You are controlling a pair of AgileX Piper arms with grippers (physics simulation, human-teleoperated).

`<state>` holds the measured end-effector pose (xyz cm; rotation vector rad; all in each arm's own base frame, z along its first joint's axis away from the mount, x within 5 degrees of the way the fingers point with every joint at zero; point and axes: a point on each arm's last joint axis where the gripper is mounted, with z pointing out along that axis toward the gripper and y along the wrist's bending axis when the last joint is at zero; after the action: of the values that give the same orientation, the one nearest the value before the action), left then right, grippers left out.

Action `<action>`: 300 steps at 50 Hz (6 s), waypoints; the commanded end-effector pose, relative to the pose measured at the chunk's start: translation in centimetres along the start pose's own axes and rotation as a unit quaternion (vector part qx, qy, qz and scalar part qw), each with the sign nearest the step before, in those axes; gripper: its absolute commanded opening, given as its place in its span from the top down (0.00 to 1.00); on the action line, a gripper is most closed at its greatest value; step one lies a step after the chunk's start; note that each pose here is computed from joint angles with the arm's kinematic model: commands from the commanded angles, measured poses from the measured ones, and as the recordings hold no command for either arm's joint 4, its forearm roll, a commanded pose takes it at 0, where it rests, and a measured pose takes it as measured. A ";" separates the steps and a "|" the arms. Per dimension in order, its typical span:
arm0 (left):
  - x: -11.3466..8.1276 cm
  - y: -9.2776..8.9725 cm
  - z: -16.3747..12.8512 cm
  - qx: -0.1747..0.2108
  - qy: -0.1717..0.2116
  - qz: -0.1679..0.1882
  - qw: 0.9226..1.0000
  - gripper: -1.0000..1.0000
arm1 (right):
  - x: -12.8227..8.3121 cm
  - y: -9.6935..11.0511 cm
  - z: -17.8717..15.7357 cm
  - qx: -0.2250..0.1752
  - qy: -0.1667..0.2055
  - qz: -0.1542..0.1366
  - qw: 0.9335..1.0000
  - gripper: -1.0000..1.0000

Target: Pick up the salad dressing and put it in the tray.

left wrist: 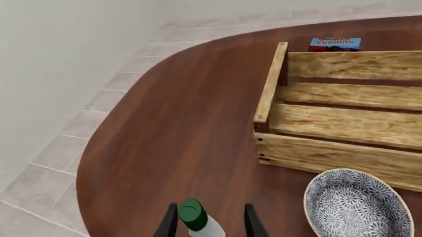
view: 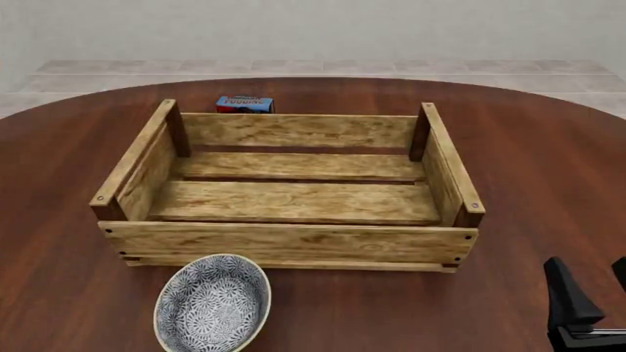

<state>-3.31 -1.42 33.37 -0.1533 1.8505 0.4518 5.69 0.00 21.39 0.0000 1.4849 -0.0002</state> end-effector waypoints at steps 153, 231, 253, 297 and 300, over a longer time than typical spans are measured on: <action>14.0 -0.9 13.2 -0.156 0.164 -0.077 0.971 0.00 | 0.0 0.0 0.0 0.000 0.000 0.000 1.000 0.00; 7.1 -0.3 10.1 -0.136 0.062 -0.043 0.988 1.00 | 0.0 0.0 0.0 0.000 0.000 0.000 1.000 0.00; 2.9 0.2 9.7 -0.083 0.019 0.000 0.996 1.00 | 0.0 0.0 0.0 0.000 0.000 0.000 1.000 0.00; -6.7 0.4 11.5 0.045 -0.076 0.079 0.993 1.00 | 0.0 0.0 0.0 0.000 0.000 0.000 1.000 0.00; -7.4 0.3 11.6 0.054 -0.083 0.082 0.992 1.00 | 0.0 0.0 0.0 0.000 0.000 0.000 1.000 0.00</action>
<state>8.17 2.69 35.42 0.0289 1.7707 0.4876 5.69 0.00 21.39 0.0000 1.4849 -0.0002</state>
